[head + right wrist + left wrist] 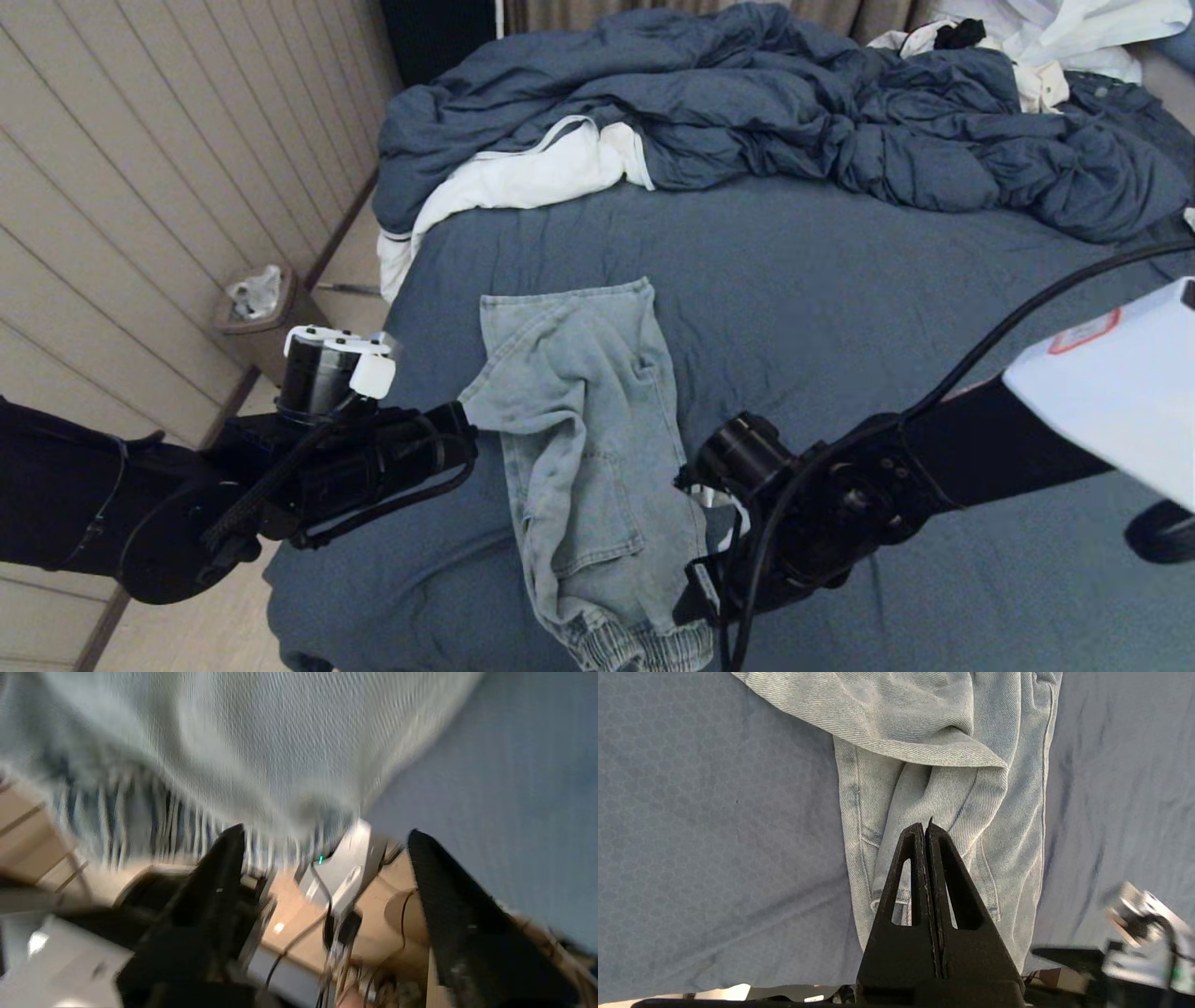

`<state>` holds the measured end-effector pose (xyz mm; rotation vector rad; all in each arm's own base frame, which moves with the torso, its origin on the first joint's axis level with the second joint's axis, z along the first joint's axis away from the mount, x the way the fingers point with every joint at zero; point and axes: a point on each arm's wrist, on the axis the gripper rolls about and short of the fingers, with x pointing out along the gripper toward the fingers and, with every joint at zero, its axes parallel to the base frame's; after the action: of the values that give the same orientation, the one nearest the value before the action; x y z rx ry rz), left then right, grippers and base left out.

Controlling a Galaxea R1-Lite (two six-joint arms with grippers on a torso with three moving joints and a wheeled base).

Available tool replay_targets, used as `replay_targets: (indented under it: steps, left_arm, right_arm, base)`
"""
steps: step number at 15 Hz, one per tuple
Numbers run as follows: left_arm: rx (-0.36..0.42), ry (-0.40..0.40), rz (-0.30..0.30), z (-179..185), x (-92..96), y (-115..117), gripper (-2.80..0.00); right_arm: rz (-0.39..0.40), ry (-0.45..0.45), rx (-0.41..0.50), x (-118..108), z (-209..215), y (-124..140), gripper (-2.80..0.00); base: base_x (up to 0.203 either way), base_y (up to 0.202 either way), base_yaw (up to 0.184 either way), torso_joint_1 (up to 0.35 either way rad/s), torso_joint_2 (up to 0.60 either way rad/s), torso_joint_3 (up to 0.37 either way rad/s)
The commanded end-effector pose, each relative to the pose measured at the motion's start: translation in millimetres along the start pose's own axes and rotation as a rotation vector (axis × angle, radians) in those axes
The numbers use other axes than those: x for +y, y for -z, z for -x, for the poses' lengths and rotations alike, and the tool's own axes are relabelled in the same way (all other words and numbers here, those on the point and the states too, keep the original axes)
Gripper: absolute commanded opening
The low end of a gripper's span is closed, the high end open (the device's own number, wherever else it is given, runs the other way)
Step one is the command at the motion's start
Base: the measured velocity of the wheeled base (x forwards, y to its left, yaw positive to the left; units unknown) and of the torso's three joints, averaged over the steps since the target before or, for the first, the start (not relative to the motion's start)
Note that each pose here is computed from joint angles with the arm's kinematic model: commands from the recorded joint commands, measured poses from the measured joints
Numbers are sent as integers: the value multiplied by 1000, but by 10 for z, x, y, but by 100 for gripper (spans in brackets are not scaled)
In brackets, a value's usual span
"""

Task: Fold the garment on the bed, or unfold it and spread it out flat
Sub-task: Fold the blue shorts

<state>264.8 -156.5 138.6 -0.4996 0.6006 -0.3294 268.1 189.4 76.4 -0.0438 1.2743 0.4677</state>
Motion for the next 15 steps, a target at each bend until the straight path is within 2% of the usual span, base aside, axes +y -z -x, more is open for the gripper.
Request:
replay_targets:
  steps: [1,3,5,6,8,9,15]
  left_arm:
    - [-2,1,4,-6,0,-2,-280]
    - [-3,1,4,-6,-2,-4,-280]
    - [-2,0,9,-19,-1,-3,-280]
    - [-3,-1,10,-19,-1,-3,-280]
    - [-3,-1,10,-19,-1,-3,-280]
    - [-4,0,11,-18,-2,-5,-280]
    - [-12,8,12,19,-14,-21,-280]
  right_arm:
    - [6,8,-14,-4,-250,-44,0]
    - [10,31,-37,-9,-375,-74,0]
    - [35,99,-86,63,-546,-84,0]
    - [42,110,-121,65,-637,-99,0]
    - [57,111,-130,108,-715,-70,0]
    - [64,108,-139,146,-698,-78,-280]
    - [53,91,-183,179,-622,-138,-280]
  base:
    - [0,0,0,0,0,0]
    - [0,0,0,0,0,0]
    - [0,0,0,0,0,0]
    - [0,0,0,0,0,0]
    - [0,0,0,0,0,0]
    - [0,0,0,0,0,0]
    - [0,0,0,0,0,0]
